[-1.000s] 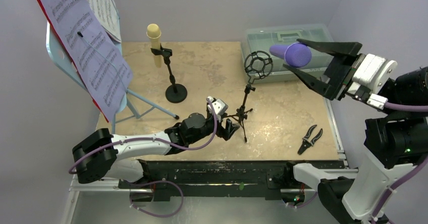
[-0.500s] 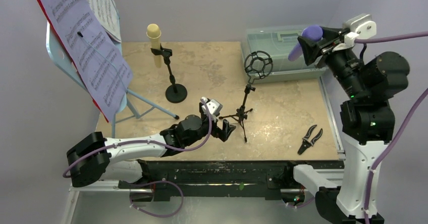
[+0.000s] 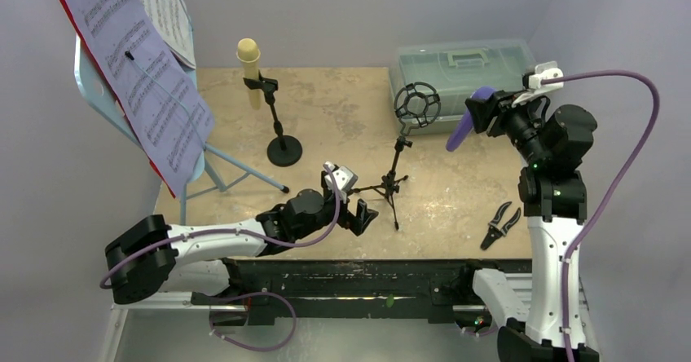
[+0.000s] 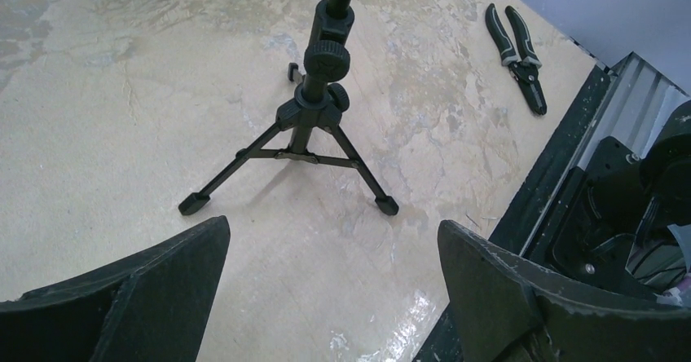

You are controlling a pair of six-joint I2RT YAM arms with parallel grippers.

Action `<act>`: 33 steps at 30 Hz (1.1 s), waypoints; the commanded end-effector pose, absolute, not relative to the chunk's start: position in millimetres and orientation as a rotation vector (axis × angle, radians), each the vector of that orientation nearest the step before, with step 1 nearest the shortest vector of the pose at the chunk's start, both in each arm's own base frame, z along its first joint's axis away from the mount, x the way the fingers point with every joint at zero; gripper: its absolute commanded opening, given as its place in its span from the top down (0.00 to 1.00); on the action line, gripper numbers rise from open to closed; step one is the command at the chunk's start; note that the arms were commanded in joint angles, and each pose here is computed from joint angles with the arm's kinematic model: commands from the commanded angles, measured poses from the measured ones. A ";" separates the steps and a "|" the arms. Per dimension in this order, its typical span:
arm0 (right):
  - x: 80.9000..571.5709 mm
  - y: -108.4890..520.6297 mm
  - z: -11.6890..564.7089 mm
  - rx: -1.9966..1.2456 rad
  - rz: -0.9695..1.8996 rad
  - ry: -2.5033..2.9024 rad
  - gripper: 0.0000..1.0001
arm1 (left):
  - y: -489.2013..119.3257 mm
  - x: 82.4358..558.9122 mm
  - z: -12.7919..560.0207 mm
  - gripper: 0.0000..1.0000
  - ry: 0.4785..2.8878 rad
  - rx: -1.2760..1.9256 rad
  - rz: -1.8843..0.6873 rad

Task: Pack up the instrument practice props
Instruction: Place the microphone at the center of the board.

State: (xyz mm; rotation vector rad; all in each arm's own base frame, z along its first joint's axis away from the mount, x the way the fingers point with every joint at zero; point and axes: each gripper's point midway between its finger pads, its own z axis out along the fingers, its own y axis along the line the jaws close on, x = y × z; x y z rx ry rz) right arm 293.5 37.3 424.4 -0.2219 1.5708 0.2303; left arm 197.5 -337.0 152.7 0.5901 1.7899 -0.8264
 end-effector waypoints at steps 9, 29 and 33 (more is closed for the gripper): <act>322.1 41.6 366.4 -0.023 0.537 1.581 1.00 | -332.3 191.7 163.7 0.02 1.744 0.550 -0.894; 376.5 -51.6 248.5 0.585 0.493 1.622 1.00 | -325.2 189.6 157.6 0.02 1.756 0.523 -0.897; 384.7 -72.2 223.5 0.691 0.496 1.601 1.00 | -326.2 188.5 156.4 0.02 1.760 0.523 -0.907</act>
